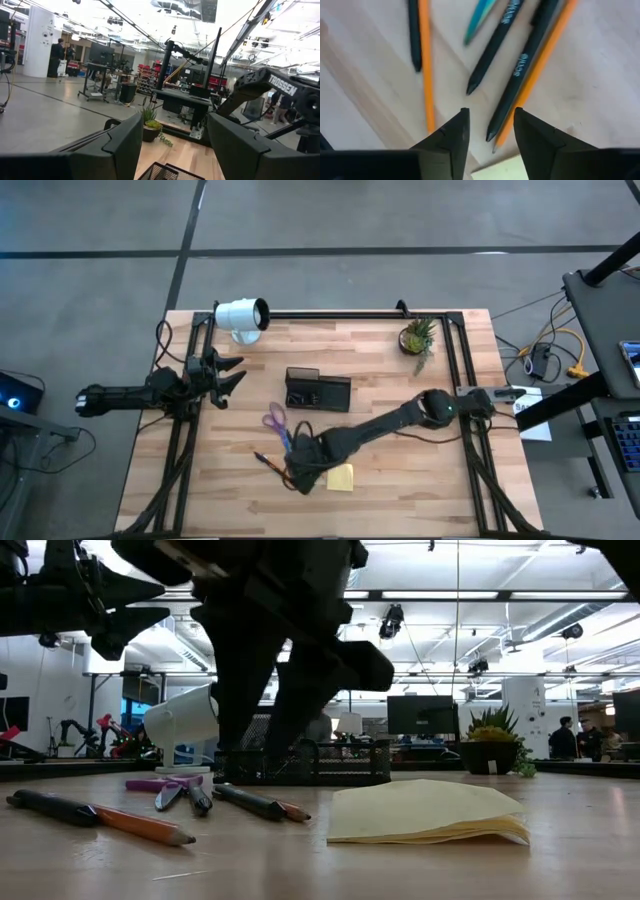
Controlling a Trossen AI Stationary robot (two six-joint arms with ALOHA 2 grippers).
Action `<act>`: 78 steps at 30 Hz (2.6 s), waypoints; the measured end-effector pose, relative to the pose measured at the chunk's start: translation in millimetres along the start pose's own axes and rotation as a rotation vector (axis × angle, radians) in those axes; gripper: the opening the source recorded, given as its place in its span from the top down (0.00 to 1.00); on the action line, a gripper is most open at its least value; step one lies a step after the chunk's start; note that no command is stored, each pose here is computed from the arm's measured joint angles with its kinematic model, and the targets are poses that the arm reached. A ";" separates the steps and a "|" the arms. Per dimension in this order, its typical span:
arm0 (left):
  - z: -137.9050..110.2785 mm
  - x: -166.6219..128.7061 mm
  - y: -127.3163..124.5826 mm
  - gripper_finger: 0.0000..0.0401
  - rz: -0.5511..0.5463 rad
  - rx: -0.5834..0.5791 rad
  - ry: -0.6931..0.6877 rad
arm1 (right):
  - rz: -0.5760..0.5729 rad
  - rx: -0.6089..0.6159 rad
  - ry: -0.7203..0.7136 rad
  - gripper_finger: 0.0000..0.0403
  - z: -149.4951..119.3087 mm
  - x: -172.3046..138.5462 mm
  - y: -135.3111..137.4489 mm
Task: Pick and place office supplies into organizer
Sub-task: Put the bottom black pen into the black desk organizer
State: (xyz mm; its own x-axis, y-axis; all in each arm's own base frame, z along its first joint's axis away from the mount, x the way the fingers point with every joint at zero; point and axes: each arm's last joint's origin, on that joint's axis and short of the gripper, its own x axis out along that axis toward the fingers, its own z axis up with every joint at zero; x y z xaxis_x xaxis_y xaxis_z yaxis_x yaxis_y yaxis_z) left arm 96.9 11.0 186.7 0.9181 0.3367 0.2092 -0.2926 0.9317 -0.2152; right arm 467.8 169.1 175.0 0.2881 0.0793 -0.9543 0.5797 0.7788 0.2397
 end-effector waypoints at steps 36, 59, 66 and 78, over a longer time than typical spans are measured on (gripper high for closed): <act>-0.1 0.0 0.0 0.48 0.000 0.000 0.001 | -0.081 -0.129 -0.023 0.85 -33.8 33.4 -1.8; -0.1 0.0 0.0 0.48 0.000 0.000 0.001 | 0.051 -0.379 -0.014 0.85 -19.7 3.4 17.8; 0.4 0.0 -0.1 0.48 0.000 -0.002 -0.004 | 0.064 -0.370 -0.029 0.85 -12.8 -12.6 22.0; 29.7 -5.1 -5.2 0.48 -0.208 -0.661 -0.248 | 0.060 -0.295 -0.037 0.85 -9.2 -32.3 25.9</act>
State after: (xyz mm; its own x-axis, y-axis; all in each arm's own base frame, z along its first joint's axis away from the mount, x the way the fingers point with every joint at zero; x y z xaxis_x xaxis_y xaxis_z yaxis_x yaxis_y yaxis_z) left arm 85.8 8.5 215.0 0.8264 0.2558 0.5016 0.1755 0.7294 -0.6611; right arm 466.5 192.4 210.3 0.3461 0.1122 -0.9315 0.3162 0.9208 0.2285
